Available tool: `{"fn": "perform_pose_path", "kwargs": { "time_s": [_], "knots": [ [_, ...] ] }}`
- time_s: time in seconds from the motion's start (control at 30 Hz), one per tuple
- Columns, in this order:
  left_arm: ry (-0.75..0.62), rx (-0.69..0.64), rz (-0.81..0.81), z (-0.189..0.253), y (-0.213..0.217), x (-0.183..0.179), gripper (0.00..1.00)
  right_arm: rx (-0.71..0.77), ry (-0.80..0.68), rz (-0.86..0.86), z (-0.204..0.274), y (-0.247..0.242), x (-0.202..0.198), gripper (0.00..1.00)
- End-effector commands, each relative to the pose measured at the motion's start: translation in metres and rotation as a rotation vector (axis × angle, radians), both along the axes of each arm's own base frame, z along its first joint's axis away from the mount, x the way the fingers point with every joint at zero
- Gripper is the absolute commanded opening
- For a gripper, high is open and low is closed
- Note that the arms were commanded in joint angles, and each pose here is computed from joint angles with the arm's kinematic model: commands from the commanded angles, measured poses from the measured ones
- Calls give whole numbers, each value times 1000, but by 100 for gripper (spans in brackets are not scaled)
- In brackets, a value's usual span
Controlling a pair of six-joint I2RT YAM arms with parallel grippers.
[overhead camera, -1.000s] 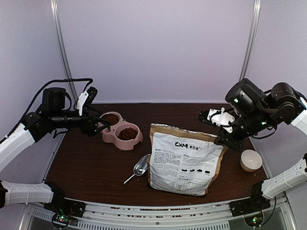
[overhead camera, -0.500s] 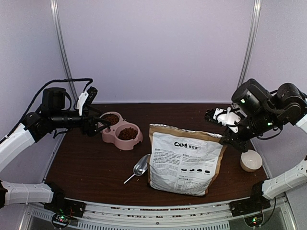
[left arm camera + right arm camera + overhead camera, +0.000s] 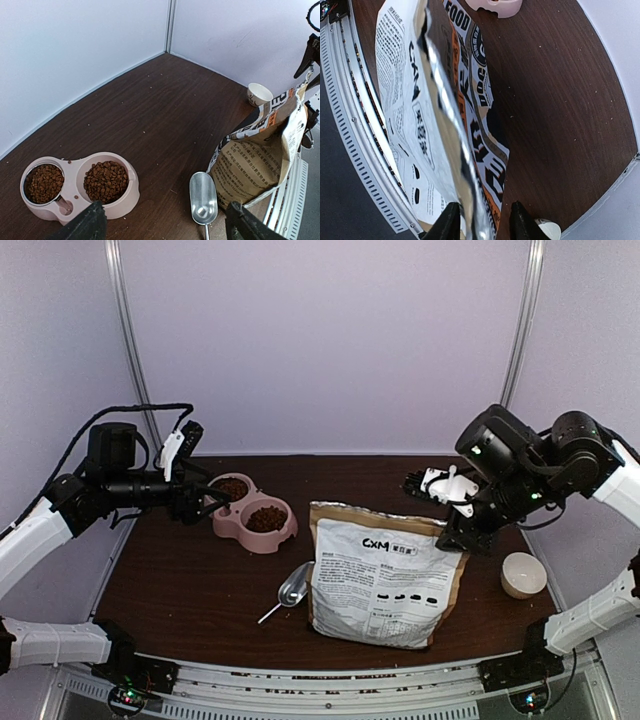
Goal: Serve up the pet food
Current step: Press the seal on the pet food bag.
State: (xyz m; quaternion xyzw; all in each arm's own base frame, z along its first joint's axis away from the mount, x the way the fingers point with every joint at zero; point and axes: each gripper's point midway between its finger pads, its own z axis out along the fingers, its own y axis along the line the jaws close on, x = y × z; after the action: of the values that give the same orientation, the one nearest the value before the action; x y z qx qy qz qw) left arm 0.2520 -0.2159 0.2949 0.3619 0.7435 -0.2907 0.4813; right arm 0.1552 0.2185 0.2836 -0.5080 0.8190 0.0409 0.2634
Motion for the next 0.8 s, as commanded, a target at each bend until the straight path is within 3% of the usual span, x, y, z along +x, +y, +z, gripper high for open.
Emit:
{"fn": "perform_pose_path", "kwargs": {
  "time_s": [0.0, 0.17, 0.27, 0.33, 0.4, 0.63, 0.7, 0.77],
  "knots": [
    [-50, -21, -20, 14, -1, -2, 85, 84, -36, 46, 17, 38, 16, 34],
    [-51, -21, -18, 14, 0, -2, 85, 106, -36, 98, 23, 68, 25, 35],
    [-52, -21, -16, 14, 0, -2, 85, 101, -28, 121, 23, 80, 28, 31],
    [-53, -22, -16, 15, 0, -2, 85, 92, -24, 129, 22, 84, 30, 19],
    [-53, -22, -16, 14, 0, -2, 85, 85, -25, 131, 22, 85, 31, 0],
    [-56, -26, -22, 16, 0, -4, 85, 112, -21, 150, 26, 94, 31, 1],
    [-56, -27, -25, 16, -1, -4, 85, 120, -19, 150, 26, 98, 32, 14],
    [-53, -27, -29, 16, -1, -4, 85, 127, -20, 153, 26, 102, 34, 16]
  ]
}}
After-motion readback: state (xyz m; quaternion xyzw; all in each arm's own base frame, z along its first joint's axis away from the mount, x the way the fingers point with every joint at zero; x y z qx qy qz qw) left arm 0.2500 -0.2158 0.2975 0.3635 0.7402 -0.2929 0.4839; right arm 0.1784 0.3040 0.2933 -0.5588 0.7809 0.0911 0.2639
